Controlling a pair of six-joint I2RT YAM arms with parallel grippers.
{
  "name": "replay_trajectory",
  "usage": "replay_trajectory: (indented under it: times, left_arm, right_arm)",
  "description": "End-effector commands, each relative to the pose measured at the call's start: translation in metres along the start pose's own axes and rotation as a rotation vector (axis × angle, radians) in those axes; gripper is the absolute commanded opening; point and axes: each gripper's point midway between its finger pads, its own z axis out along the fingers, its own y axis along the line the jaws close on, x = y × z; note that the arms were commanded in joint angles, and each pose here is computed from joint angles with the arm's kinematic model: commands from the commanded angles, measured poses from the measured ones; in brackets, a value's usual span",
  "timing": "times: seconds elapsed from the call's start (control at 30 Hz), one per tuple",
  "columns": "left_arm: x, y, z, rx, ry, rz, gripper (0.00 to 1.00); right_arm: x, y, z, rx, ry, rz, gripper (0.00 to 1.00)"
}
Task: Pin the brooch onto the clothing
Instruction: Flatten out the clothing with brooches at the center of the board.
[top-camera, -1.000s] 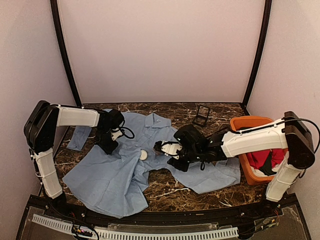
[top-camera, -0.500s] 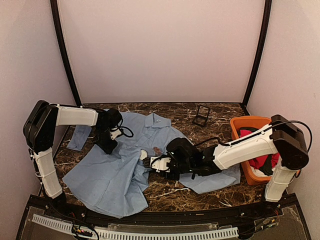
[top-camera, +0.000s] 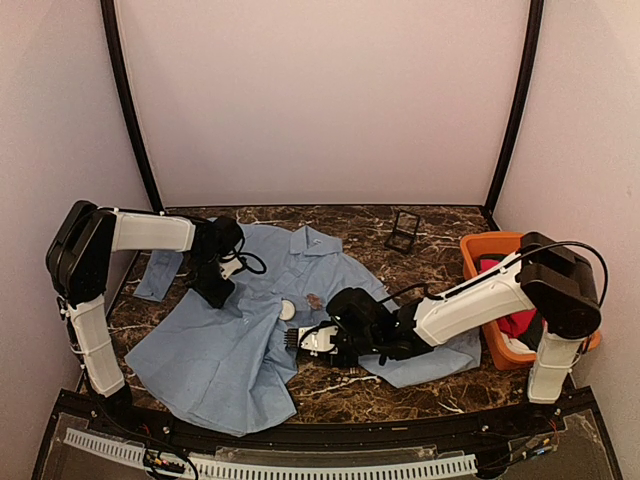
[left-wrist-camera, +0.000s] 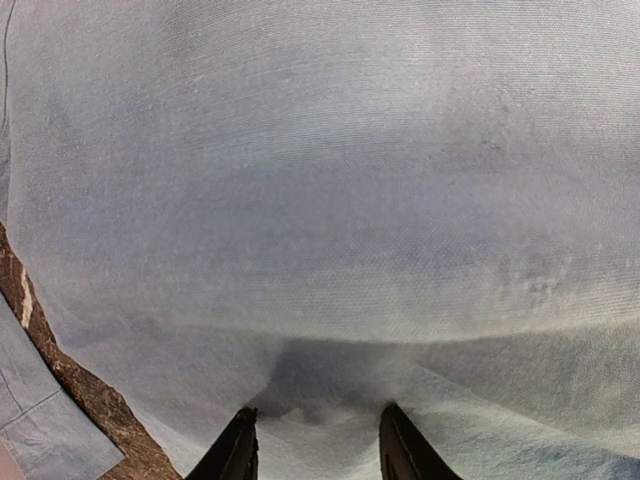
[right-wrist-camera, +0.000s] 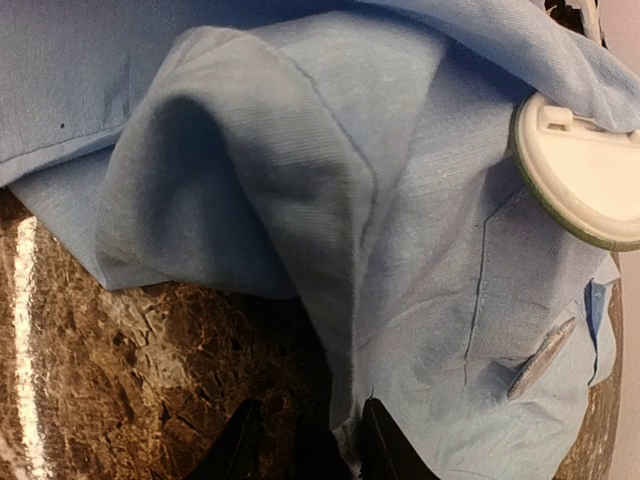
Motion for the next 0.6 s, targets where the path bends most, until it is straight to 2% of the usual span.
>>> replay_trajectory:
  times: [0.0, 0.1, 0.3, 0.57]
  left_arm:
    - [-0.001, -0.001, -0.005, 0.022, -0.015, -0.002, 0.42]
    - [0.0, -0.001, -0.005, 0.022, -0.014, -0.001, 0.42]
    - [0.001, 0.0, -0.005, 0.017, -0.009, -0.001, 0.42]
    - [0.004, 0.005, -0.003, -0.012, 0.005, 0.004, 0.39]
  right_arm:
    - [-0.012, -0.001, 0.005, 0.008, -0.027, -0.013, 0.26]
    - [-0.005, -0.011, 0.005, 0.068, 0.015, -0.017, 0.0]
    - [0.017, -0.039, -0.01, 0.211, 0.114, -0.066, 0.0]
    - [0.054, -0.082, -0.047, 0.284, 0.17, -0.013, 0.0]
